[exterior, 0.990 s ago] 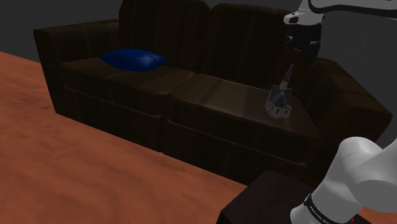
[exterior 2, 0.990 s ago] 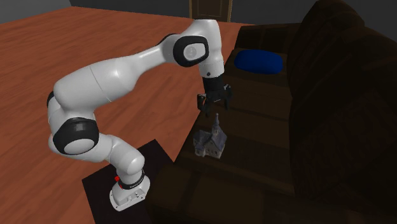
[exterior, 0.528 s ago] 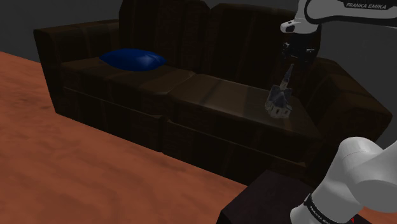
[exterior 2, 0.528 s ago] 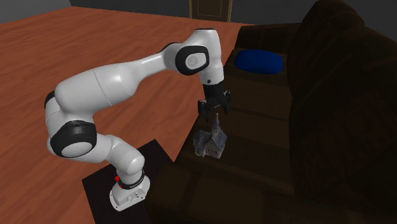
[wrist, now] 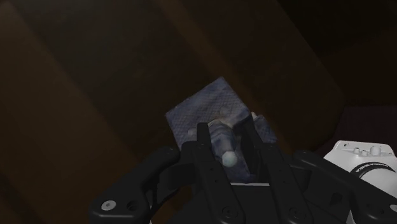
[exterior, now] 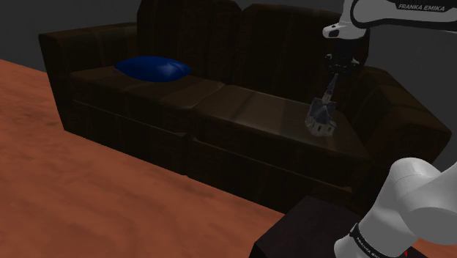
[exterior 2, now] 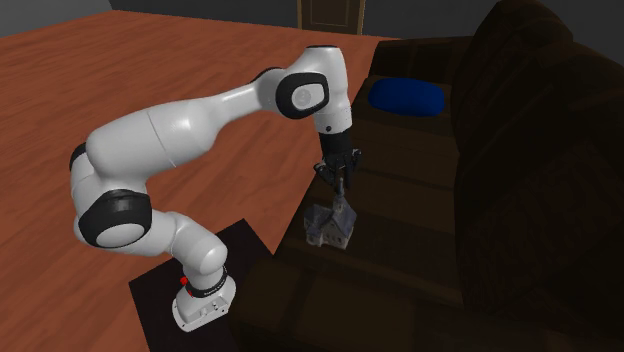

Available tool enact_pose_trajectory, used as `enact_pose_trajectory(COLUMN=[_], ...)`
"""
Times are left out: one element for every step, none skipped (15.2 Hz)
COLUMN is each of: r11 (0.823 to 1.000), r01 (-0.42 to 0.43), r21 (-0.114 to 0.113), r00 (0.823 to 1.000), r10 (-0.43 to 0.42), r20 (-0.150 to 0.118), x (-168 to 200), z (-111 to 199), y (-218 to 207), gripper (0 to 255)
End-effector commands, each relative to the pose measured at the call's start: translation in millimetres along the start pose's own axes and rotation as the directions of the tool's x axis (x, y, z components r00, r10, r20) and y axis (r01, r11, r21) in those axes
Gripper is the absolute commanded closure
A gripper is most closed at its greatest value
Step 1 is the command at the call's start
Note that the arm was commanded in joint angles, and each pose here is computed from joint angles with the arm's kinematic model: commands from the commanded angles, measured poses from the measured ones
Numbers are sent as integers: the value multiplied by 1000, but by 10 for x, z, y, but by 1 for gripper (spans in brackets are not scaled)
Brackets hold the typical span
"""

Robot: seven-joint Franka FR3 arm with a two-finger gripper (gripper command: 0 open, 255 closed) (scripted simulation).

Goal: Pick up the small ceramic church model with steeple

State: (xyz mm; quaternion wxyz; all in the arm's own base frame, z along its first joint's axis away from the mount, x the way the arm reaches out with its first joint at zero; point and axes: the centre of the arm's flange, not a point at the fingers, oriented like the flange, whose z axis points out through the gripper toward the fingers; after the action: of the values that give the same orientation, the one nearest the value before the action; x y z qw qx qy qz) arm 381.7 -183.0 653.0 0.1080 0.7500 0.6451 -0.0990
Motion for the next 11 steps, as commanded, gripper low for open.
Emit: enact_pose_trajectory(r11=[1000,1000,1000,1000,1000,1000,1000,1000,1000,1000,1000], r01=[0,0,0,0,0,0,0,0,0,0,0], r21=[1,1,1,1,1,1,1,1,1,1,1], r00=[1000,1000,1000,1000,1000,1000,1000,1000,1000,1000,1000], r10=[0,0,0,0,0,0,0,0,0,0,0], r20=[0,0,0,0,0,0,0,0,0,0,0], x=[1,1,-14,-29,-44,-59,-75,-90,-105,-120,-135], z=[5,14,-37,-87,-138,-188,-239,-289,-340,-390,-441], y=[1,0,2,4,6,7,9,11,13,15,16], gripper=[255,255,255,255,255,255,255,255,255,255,255])
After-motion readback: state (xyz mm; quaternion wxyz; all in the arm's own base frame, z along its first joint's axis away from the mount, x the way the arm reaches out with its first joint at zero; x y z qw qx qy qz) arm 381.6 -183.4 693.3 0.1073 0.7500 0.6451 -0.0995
